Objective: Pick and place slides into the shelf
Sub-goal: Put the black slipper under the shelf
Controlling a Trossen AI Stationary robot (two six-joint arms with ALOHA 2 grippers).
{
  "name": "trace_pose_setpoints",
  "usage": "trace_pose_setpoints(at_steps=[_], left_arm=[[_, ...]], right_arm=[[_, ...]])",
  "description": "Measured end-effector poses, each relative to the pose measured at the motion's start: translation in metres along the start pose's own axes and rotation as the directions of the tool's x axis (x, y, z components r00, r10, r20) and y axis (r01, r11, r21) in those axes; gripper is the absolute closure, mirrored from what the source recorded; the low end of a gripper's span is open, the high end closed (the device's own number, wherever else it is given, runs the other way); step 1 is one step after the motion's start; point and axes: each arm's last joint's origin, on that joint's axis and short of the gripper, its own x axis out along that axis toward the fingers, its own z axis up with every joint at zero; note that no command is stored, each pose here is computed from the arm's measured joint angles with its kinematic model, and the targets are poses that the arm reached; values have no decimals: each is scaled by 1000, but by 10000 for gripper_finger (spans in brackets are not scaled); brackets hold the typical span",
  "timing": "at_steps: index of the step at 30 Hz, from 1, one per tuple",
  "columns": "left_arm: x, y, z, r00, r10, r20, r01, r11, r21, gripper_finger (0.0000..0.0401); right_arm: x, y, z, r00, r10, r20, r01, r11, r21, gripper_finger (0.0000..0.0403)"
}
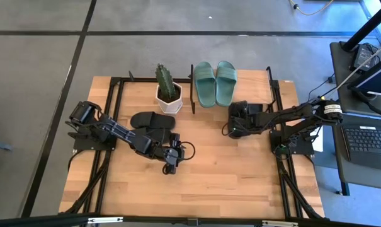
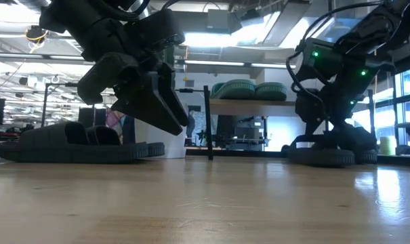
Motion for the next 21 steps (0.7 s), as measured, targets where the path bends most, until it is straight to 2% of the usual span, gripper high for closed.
trace_pose_setpoints(at_steps=[4,13,17,21], left_arm=[[0,0,0,1000,0,0,0,1000,0,166],[0,0,0,1000,0,0,0,1000,-1,166],[0,0,0,1000,0,0,0,1000,-1,166],[0,0,0,1000,0,0,0,1000,-1,166]], right_arm=[[-6,-2,7,998,42,44,-43,998,37,176],[-26,-17,17,997,76,15,-77,996,40,176],[-41,-23,27,978,198,73,-204,974,94,176],[-63,-29,39,920,357,165,-384,904,189,176]])
